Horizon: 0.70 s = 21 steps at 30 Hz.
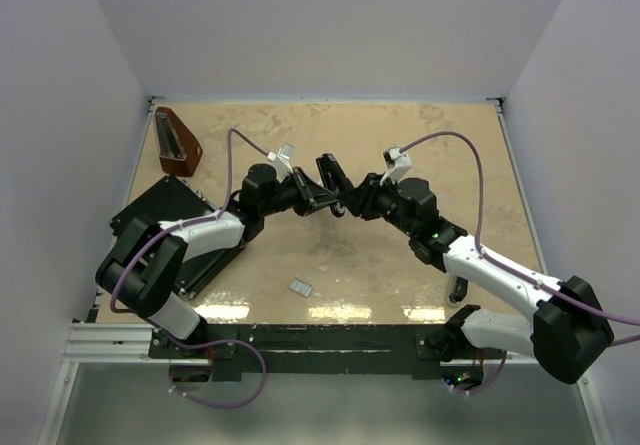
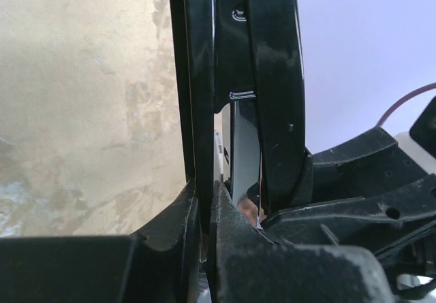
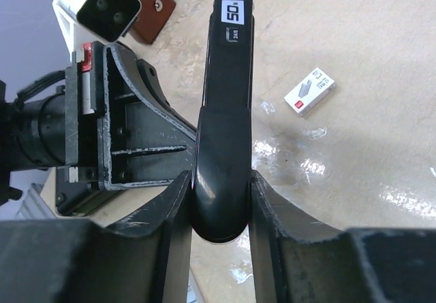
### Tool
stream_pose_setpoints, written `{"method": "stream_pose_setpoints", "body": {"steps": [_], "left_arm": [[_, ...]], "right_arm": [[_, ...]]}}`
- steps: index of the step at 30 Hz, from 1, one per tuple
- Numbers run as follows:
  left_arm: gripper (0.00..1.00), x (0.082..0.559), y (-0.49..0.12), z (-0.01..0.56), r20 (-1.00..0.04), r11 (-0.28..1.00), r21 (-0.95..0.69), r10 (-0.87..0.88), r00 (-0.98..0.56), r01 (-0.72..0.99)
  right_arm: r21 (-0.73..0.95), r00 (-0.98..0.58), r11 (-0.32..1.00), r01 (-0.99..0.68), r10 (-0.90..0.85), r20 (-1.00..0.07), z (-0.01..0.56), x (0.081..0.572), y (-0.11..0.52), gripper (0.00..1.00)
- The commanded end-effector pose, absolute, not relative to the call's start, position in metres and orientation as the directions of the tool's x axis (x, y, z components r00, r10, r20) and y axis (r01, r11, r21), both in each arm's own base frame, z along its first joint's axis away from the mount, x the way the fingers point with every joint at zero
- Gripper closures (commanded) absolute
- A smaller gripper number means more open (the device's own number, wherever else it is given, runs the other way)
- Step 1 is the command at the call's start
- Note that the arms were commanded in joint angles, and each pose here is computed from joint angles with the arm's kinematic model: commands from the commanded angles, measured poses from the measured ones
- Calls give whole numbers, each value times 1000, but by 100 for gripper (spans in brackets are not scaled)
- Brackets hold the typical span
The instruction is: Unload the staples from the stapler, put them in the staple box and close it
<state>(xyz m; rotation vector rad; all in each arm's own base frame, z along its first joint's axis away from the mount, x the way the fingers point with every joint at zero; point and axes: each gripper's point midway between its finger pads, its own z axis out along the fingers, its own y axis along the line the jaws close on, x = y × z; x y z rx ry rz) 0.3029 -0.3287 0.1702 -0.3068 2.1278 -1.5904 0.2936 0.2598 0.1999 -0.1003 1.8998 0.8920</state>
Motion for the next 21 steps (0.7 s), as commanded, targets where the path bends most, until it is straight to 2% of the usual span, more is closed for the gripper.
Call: {"method": "stream_pose_setpoints", "body": {"steps": [1,3,9,11,15,21], "left_arm": [[100,314,-334,213,-423,337,-895,-431,-797,293],[100,313,-334,204,-459,369,-873,-396,-795,320],[100,292,-334,169,-538,417,-807,-226,-812,419],[100,281,-328,147,-520,433,-807,-199,-831,402],[100,262,-326,133,-488,385,-833,-175,-855,396],[100,240,-329,152,-534,292,-823,-112,-838,486]], "right_arm": [[561,-468,748,-356,377,-799,211,306,252,82],[566,-432,761,-317,415,-801,224,309,241,87],[500,-299,841,-207,432,-851,265,324,203,84],[479,-296,853,-207,413,-862,274,333,205,83],[446,-264,872,-203,390,-882,287,351,201,82],[423,-260,874,-240,362,-895,289,370,208,62]]}}
